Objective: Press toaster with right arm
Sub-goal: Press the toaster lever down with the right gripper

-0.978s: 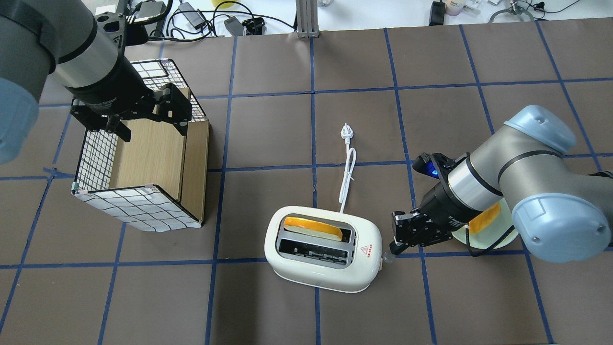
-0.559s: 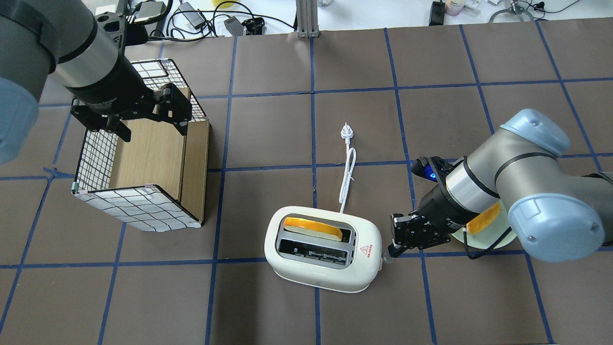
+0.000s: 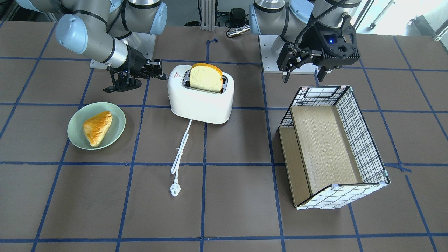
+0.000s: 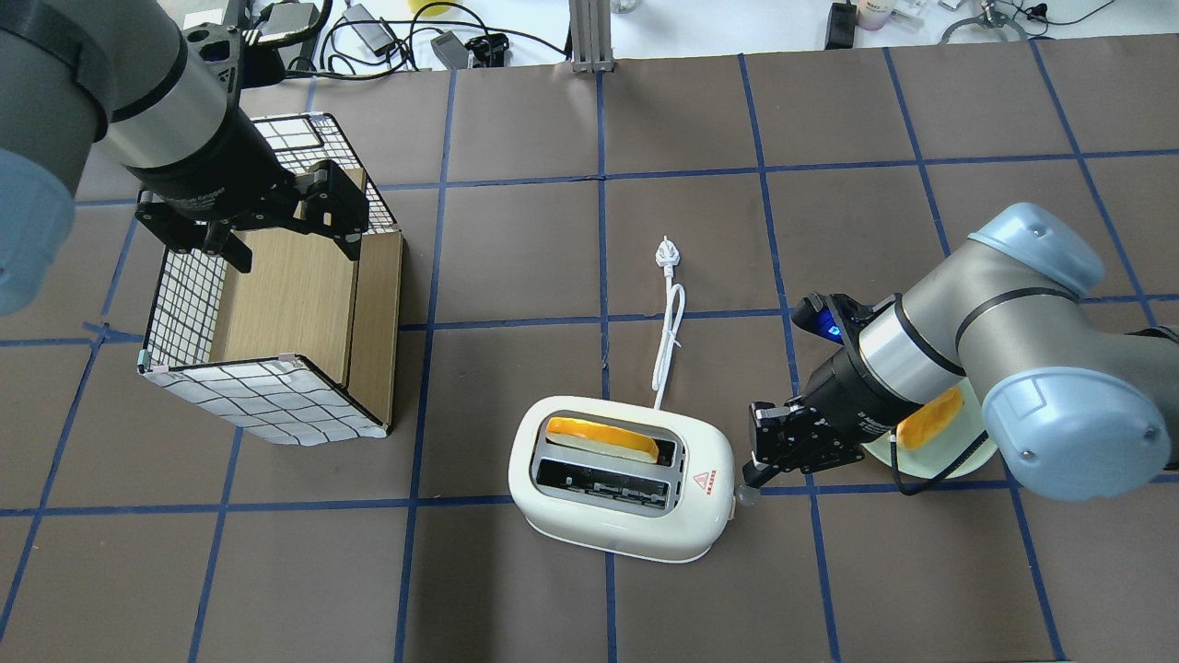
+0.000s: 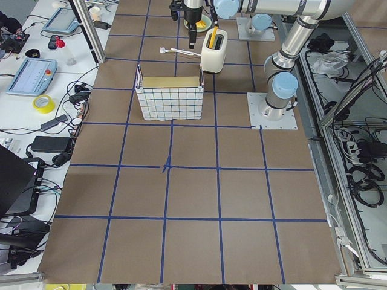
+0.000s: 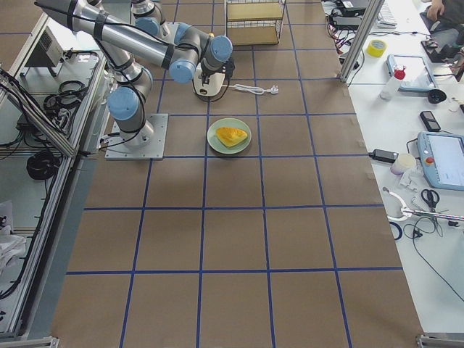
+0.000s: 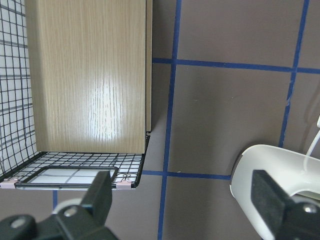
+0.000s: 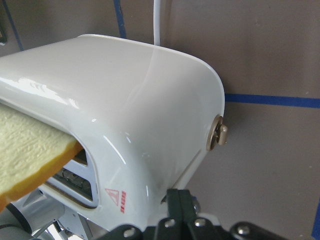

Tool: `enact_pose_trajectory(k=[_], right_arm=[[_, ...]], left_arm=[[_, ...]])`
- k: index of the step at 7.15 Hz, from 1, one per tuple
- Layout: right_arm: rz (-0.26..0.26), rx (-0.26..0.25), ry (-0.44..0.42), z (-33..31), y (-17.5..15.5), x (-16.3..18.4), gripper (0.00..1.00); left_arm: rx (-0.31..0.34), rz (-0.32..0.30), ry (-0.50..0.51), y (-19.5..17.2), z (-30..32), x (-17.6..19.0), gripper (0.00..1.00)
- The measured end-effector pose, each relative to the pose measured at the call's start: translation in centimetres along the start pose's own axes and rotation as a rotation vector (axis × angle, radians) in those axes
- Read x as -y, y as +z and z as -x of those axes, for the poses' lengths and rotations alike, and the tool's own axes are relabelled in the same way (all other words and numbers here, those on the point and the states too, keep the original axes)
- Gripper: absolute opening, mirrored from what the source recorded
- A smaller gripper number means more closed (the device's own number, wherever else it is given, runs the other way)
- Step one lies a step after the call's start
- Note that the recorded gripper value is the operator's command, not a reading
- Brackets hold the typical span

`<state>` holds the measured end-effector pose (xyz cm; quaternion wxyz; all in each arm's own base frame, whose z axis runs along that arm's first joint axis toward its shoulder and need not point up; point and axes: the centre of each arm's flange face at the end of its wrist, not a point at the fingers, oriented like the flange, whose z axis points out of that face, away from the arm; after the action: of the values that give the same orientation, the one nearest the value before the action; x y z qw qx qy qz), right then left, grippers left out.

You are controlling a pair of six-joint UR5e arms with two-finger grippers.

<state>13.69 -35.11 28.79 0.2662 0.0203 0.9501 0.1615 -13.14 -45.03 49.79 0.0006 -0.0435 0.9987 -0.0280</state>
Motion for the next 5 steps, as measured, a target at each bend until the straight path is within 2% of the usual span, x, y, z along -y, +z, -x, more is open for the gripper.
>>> enact_pose_trajectory(k=[2,5], right_arm=[[0.037,0.008,0.001,-0.7,1.8,-0.5,0.0],[0.041,0.009,-0.006,-1.5,3.0,-0.1,0.0]], left_arm=[[0.0,0.0,0.0,0.0,0.0,0.0,1.0],[0.0,0.0,0.0,0.0,0.0,0.0,1.0]])
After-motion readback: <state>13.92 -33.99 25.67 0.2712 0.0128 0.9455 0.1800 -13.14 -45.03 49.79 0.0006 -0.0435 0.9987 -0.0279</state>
